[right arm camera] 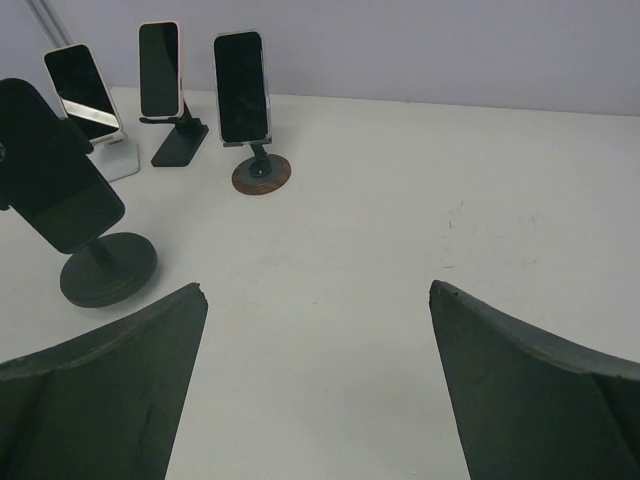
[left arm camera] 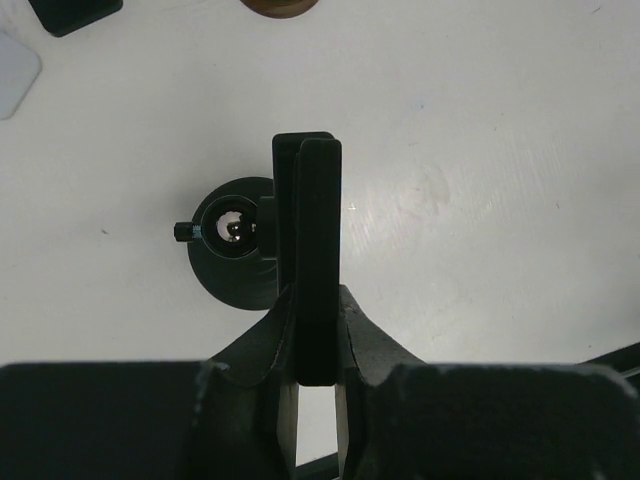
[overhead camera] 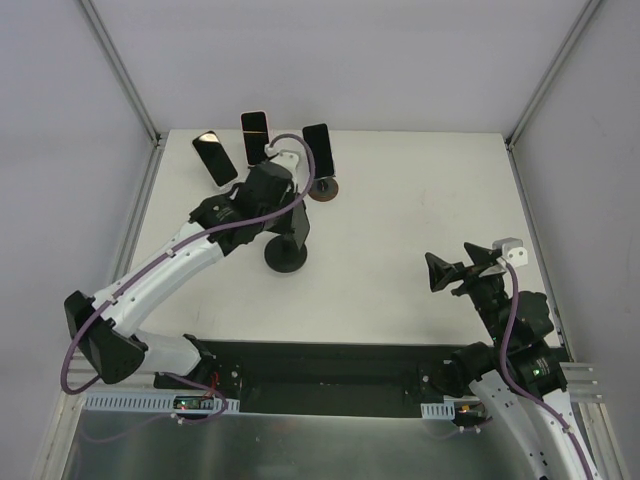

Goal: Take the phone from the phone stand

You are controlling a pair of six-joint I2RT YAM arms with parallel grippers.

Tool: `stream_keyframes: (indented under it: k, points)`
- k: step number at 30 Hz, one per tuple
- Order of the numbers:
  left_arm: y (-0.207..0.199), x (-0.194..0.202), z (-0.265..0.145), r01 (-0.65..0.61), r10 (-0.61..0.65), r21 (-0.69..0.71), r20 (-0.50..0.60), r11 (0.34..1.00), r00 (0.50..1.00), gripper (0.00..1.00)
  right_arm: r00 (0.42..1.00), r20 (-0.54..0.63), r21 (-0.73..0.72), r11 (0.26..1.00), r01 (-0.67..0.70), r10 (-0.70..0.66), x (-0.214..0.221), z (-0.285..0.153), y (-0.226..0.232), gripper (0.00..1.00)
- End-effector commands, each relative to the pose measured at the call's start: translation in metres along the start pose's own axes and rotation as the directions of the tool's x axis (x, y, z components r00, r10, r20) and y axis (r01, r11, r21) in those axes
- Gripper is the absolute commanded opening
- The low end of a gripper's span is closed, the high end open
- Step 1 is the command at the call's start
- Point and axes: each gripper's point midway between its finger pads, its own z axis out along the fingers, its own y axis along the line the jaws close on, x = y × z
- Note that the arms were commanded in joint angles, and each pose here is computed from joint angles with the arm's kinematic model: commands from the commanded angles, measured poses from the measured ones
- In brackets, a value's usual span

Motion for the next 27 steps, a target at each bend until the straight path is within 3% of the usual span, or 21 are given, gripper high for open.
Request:
stream_keyframes:
  k: [1, 6, 13, 16, 17, 20, 24, 27]
  points:
    - [-0.020, -0.061, -0.007, 0.146, -0.133, -0.046, 0.216, 0.988, 0.967, 0.00, 0.998, 0.056, -0.060, 0.998, 0.005, -0.002, -0.022, -0.002, 0.012, 0.96]
    - [-0.046, -0.059, 0.013, 0.186, -0.173, -0.049, 0.200, 0.981, 0.964, 0.00, 0.999, 0.035, -0.117, 0.993, 0.003, 0.001, -0.023, 0.000, 0.023, 0.96]
    - [-0.047, -0.040, 0.024, 0.268, -0.253, -0.066, 0.177, 0.961, 0.951, 0.00, 1.000, -0.018, -0.205, 0.979, 0.003, -0.007, -0.017, 0.000, 0.039, 0.96]
    - [-0.050, -0.033, 0.025, 0.265, -0.255, -0.050, 0.152, 0.963, 0.955, 0.16, 0.998, -0.067, -0.231, 0.973, -0.010, -0.006, -0.007, 0.001, 0.044, 0.96]
    - [-0.050, -0.032, 0.023, 0.266, -0.256, -0.044, 0.152, 0.963, 0.954, 0.31, 0.997, -0.078, -0.237, 0.971, -0.022, 0.004, -0.005, 0.002, 0.045, 0.96]
    - [-0.051, -0.031, 0.019, 0.254, -0.248, -0.022, 0.149, 0.967, 0.957, 0.45, 0.993, -0.117, -0.289, 0.957, -0.035, 0.001, -0.003, 0.002, 0.056, 0.96]
    - [-0.051, -0.041, 0.007, 0.218, -0.216, 0.013, 0.185, 0.976, 0.959, 0.73, 0.953, -0.302, -0.299, 0.951, -0.086, -0.009, 0.019, 0.005, 0.061, 0.96]
    - [-0.038, -0.056, -0.005, 0.200, -0.202, 0.035, 0.229, 0.979, 0.952, 0.79, 0.911, -0.412, -0.242, 0.960, -0.141, 0.030, 0.025, 0.012, 0.060, 0.96]
